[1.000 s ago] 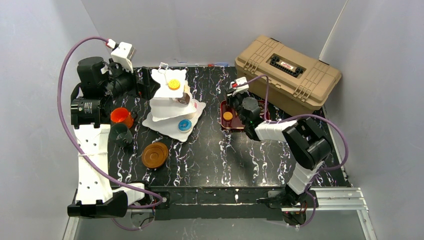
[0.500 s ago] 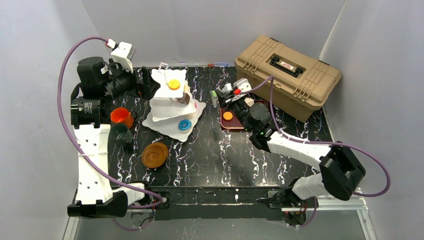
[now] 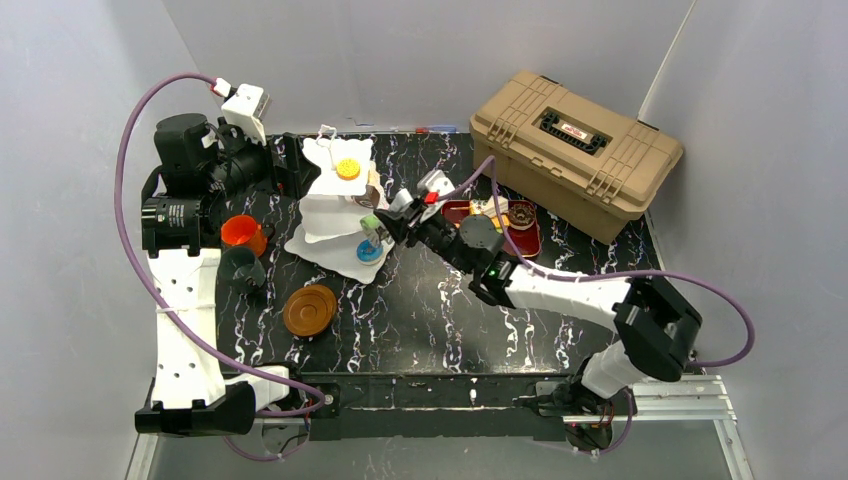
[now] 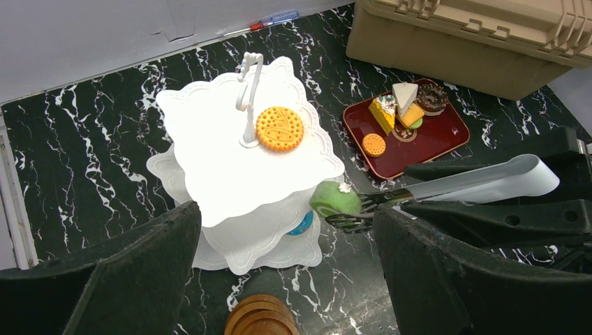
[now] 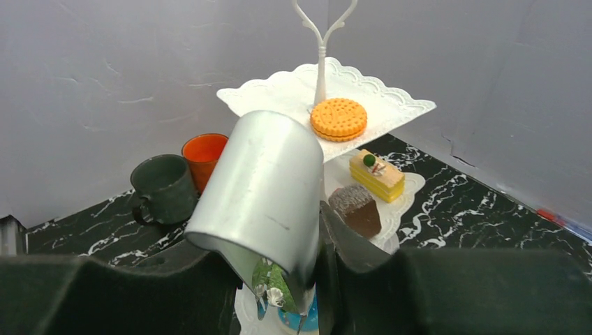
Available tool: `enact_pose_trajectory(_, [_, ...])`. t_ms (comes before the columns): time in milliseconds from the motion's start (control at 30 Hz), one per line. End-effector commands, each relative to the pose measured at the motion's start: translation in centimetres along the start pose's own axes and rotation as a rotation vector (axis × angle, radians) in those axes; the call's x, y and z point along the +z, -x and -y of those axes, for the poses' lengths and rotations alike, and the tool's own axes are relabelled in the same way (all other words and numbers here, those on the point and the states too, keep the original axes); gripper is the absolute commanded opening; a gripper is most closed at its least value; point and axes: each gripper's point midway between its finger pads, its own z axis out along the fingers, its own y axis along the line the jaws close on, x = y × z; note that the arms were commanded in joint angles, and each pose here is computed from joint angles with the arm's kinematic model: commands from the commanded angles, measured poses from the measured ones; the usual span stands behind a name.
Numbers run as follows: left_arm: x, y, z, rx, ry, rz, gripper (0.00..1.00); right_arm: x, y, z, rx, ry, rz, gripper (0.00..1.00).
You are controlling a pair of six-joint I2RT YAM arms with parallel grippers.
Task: Serve the afternoon tea
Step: Place the desert on the desert table.
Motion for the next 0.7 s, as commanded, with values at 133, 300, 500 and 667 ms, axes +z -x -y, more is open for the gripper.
enact_pose_trajectory(133, [-0.8,0.6,0.6,0.008,-0.013,0.028,0.92,3.6,6.4,-1.6,0.075,0.046,0.23,0.01])
enact_pose_trajectory(300, [-0.8,0.6,0.6,0.011,-0.011,0.028,0.92,5.2,6.0,-1.5,0.084,0.038,0.249,0.01])
enact_pose_trajectory(500, [-0.9,0.5,0.6,0.014,-0.011,0.028,0.92,6.4,5.6,-1.1,0.094,0.008,0.271,0.01])
enact_pose_trajectory(667, [-1.0,0.6,0.6,0.018,-0.011,0.032,0.92,6.8,5.2,-0.2,0.099,-0.04,0.286,0.01])
